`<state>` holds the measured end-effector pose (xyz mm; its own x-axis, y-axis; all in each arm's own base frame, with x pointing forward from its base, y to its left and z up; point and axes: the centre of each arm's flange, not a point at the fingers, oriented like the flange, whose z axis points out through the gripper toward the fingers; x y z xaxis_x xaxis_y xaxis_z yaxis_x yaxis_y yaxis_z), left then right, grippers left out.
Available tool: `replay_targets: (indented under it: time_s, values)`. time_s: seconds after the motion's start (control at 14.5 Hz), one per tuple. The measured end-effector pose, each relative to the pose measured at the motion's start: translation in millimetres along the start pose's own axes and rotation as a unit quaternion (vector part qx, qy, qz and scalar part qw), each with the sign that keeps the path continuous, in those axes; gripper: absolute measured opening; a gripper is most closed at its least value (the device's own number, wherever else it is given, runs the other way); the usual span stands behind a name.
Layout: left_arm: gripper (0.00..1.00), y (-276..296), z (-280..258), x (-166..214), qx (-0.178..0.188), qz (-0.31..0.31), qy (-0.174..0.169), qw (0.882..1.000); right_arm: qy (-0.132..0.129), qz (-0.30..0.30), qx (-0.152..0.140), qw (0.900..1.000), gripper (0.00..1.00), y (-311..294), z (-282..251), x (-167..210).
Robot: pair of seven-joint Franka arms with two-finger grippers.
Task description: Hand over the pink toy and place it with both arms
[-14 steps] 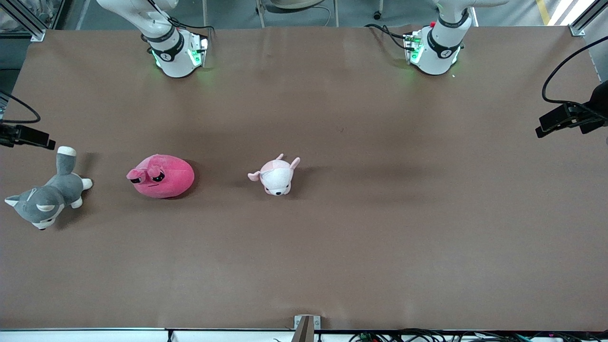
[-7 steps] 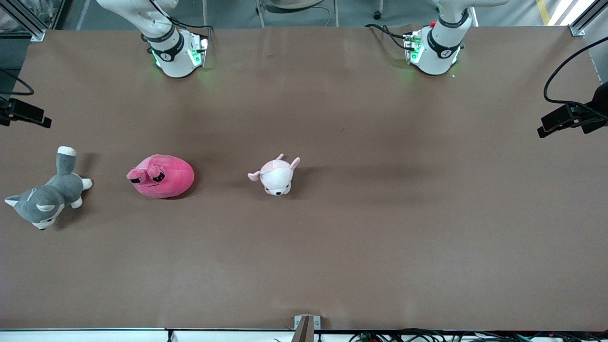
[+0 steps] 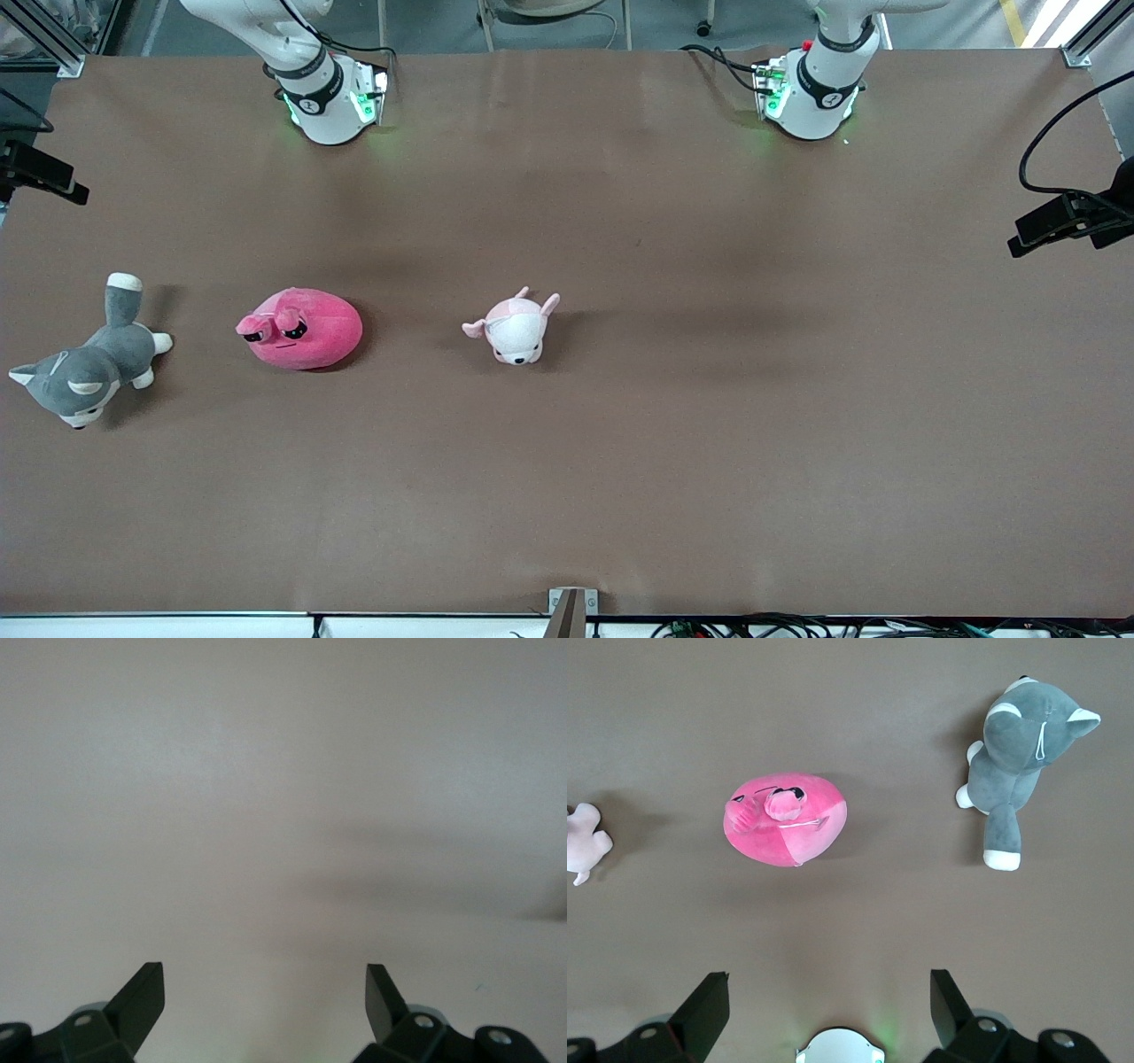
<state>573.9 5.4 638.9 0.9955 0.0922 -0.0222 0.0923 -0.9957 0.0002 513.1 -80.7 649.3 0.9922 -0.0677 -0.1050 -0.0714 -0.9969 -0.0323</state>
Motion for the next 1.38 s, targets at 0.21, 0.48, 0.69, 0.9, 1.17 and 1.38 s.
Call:
replay_targets:
  time_s: [0.21,0.48,0.69,0.9,1.17,1.38]
  values:
    - [1.0,-0.2,0.0,0.0,0.0,0.0,0.0,1.0,0.008,0.0,0.0,1.0,1.0,0.3,-7.4,-6.1]
    - [1.0,-0.8,-5.2,-3.5,-0.001,0.0,0.004,1.0,0.007,0.0,-0.001,1.0,1.0,0.3,-7.2,-6.8]
    - [1.0,-2.2,-7.8,-12.7,-0.001,0.0,0.006,1.0,0.007,-0.001,-0.001,1.0,1.0,0.0,-6.7,-6.7]
    - [1.0,-3.1,-7.5,-24.6,-0.002,0.0,0.007,1.0,0.008,-0.003,-0.002,1.0,1.0,-1.8,-6.7,-6.3]
    - [1.0,-1.8,-7.4,-29.4,-0.002,0.002,0.008,1.0,0.009,-0.004,-0.006,1.0,1.0,-2.8,-6.9,-5.9]
    - [1.0,1.4,-7.4,-29.8,-0.002,0.005,0.008,1.0,0.009,-0.007,-0.007,1.0,1.0,-5.7,-6.9,-5.7]
